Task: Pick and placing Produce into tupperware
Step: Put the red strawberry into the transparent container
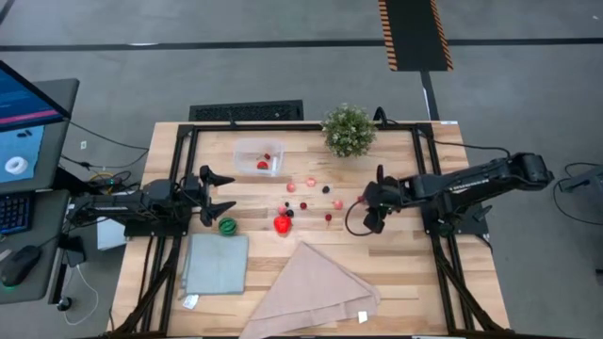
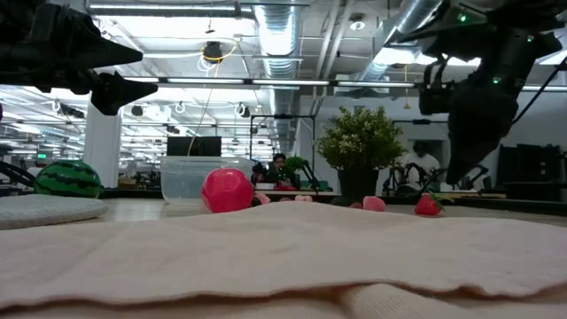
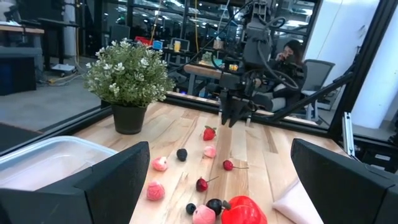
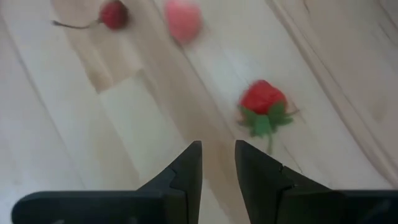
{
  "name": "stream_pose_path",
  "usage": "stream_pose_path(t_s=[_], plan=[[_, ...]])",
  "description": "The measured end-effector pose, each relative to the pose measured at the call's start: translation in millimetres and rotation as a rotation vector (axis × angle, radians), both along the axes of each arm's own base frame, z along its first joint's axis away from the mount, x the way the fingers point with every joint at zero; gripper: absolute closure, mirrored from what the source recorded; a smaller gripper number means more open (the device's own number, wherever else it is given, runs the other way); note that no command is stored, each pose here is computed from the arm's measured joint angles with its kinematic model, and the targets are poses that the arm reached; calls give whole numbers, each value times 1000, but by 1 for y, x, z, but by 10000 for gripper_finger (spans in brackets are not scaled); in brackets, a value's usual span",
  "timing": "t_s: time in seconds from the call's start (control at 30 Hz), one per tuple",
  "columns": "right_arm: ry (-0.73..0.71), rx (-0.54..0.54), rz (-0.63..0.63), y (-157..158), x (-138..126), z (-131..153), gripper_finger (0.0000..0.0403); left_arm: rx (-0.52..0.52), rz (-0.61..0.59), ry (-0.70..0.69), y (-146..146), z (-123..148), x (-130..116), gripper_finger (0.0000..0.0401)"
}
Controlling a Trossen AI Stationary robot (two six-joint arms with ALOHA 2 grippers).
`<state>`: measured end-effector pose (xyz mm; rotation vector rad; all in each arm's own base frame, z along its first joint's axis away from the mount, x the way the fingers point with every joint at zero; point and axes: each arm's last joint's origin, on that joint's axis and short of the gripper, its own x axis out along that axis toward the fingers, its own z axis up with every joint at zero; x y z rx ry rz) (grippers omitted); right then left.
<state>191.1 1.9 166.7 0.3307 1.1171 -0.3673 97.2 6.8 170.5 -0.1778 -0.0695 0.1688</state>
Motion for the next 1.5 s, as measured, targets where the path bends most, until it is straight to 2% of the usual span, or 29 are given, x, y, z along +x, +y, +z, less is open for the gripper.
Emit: stream_pose_path(t_s=[0.43,0.83,1.23,1.5], plan=[[61,-17,-52,-18,-4,-3,282,4,18,-2,1,0,0,19],[70,-19,-47,-19,-8,-12,280,3,18,-1,1,0,0,19],[19,-23,-35,-17,-5,-13,280,3,18,-2,1,0,0,19],[58,-17,-46,-17,-8,-32,281,3,17,-2,0,0,0,19]])
